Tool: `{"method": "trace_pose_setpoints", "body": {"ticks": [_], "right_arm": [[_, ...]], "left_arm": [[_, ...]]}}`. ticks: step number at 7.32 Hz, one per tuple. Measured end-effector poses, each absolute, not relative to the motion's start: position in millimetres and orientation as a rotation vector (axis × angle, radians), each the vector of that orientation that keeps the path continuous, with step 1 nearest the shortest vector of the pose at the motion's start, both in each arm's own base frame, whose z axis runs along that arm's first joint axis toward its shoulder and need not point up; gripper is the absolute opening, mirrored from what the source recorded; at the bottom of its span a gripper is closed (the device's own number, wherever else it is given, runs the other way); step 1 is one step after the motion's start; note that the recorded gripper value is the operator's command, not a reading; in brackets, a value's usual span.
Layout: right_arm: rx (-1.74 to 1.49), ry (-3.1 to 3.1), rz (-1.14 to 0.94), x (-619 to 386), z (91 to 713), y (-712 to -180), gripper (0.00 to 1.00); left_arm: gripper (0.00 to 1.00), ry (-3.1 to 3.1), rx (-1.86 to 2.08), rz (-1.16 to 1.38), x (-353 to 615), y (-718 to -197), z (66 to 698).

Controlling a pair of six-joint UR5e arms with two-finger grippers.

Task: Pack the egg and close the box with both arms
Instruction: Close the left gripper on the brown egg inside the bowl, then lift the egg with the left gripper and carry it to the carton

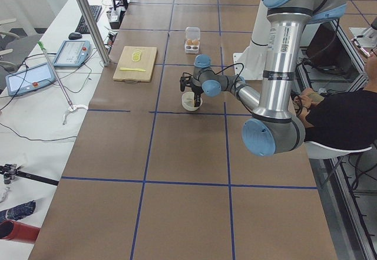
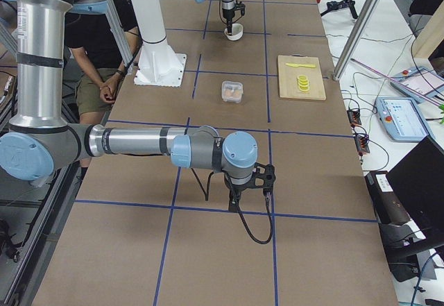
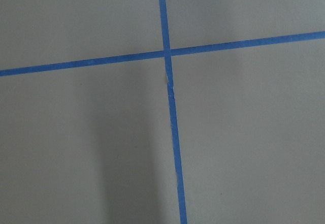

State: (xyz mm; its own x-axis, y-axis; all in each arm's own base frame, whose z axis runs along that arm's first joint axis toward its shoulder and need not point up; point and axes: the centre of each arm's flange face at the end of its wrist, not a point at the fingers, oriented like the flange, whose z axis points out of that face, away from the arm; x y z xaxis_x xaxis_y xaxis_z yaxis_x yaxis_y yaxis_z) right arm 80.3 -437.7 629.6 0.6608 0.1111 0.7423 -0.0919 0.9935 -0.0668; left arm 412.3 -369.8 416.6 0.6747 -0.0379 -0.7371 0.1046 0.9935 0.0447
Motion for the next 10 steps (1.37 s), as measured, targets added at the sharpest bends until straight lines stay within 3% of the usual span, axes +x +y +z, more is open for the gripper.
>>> {"method": "trace_pose_setpoints", "body": {"ticks": [5, 7, 10], "right_arm": [[-0.021, -0.842, 0.114, 80.2, 627.7, -437.5, 1.0], [-0.007, -0.842, 0.107, 80.3, 621.1, -438.6, 1.0], [0.005, -0.842, 0.103, 80.4, 614.4, -441.4, 1.0]], "left_arm": [[0.0, 0.872, 0.132, -0.111, 383.7, -379.0, 380.4], [0.0, 0.957, 0.164, -0.142, 363.1, -388.9, 334.8], [0.0, 1.185, 0.105, -0.258, 411.8, -411.9, 233.4]]}}
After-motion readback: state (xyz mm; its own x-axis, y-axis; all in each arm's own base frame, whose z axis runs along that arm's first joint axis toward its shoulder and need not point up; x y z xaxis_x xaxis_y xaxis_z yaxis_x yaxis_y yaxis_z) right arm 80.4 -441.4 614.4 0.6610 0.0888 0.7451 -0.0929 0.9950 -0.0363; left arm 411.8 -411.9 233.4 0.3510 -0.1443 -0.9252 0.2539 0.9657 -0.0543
